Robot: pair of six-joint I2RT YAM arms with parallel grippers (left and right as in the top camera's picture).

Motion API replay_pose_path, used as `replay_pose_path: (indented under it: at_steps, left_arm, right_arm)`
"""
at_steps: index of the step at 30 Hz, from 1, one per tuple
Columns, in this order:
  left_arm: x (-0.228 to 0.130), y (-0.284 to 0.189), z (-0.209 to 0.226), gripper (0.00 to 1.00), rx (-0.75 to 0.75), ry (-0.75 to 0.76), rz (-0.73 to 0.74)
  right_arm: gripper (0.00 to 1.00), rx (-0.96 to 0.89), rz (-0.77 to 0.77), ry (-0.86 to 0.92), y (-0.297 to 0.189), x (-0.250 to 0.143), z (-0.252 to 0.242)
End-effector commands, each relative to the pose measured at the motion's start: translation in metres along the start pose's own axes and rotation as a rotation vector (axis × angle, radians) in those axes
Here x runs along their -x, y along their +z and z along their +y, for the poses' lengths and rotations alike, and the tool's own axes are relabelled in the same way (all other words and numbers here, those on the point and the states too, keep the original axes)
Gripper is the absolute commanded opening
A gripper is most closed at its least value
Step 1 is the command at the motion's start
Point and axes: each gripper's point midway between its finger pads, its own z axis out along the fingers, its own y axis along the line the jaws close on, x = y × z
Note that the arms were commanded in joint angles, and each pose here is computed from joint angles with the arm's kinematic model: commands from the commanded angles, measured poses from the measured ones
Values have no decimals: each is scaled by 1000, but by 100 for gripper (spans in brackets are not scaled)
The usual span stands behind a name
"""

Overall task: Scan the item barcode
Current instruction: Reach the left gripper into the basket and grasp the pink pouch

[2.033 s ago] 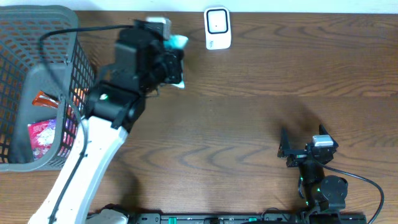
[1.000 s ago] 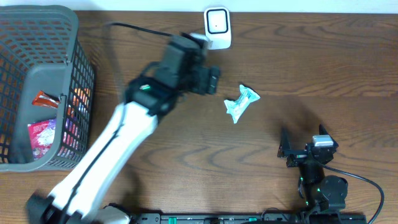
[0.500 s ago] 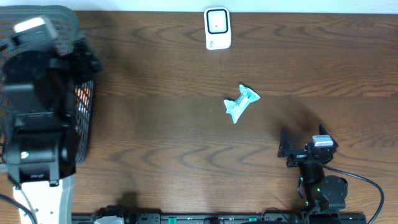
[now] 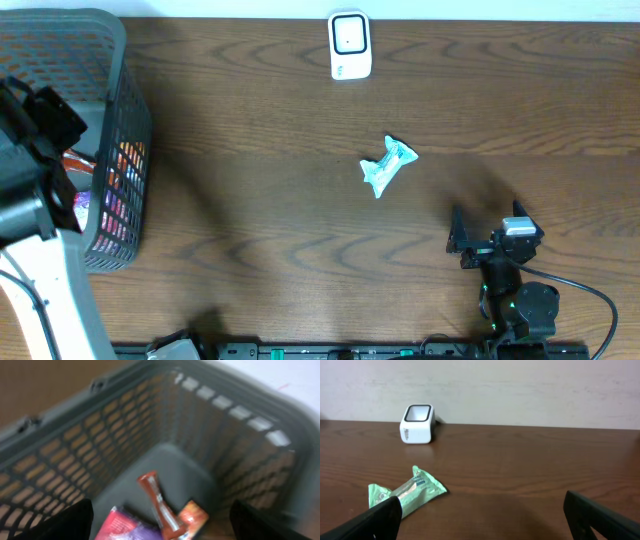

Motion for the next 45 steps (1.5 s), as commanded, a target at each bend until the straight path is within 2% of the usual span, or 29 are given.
replay_pose_path:
  at_steps: [1,12,17,21,27,35,45]
  left_arm:
    - [-14,25,25,87,92,-100,85]
    - [-89,70,82,87,282,-168,410]
    - [-124,81,86,87,365,-331,530]
    - [-146,86,66,87,287,-390,644]
    - [-156,92,67,87,305,-404,677]
    - [-189,93,71,87,449,-654,715]
    - [-198,104,83,87,501,-638,650]
  right_arm:
    - [99,5,2,-7,0,-1,1]
    - [99,5,2,-7,0,-1,1]
    - [99,5,2,-7,0,-1,1]
    - [99,5,2,-7,0,-1,1]
    - [99,5,2,-7,0,-1,1]
    - [99,5,2,-7,0,-1,1]
    - [99,5,2,-7,0,-1,1]
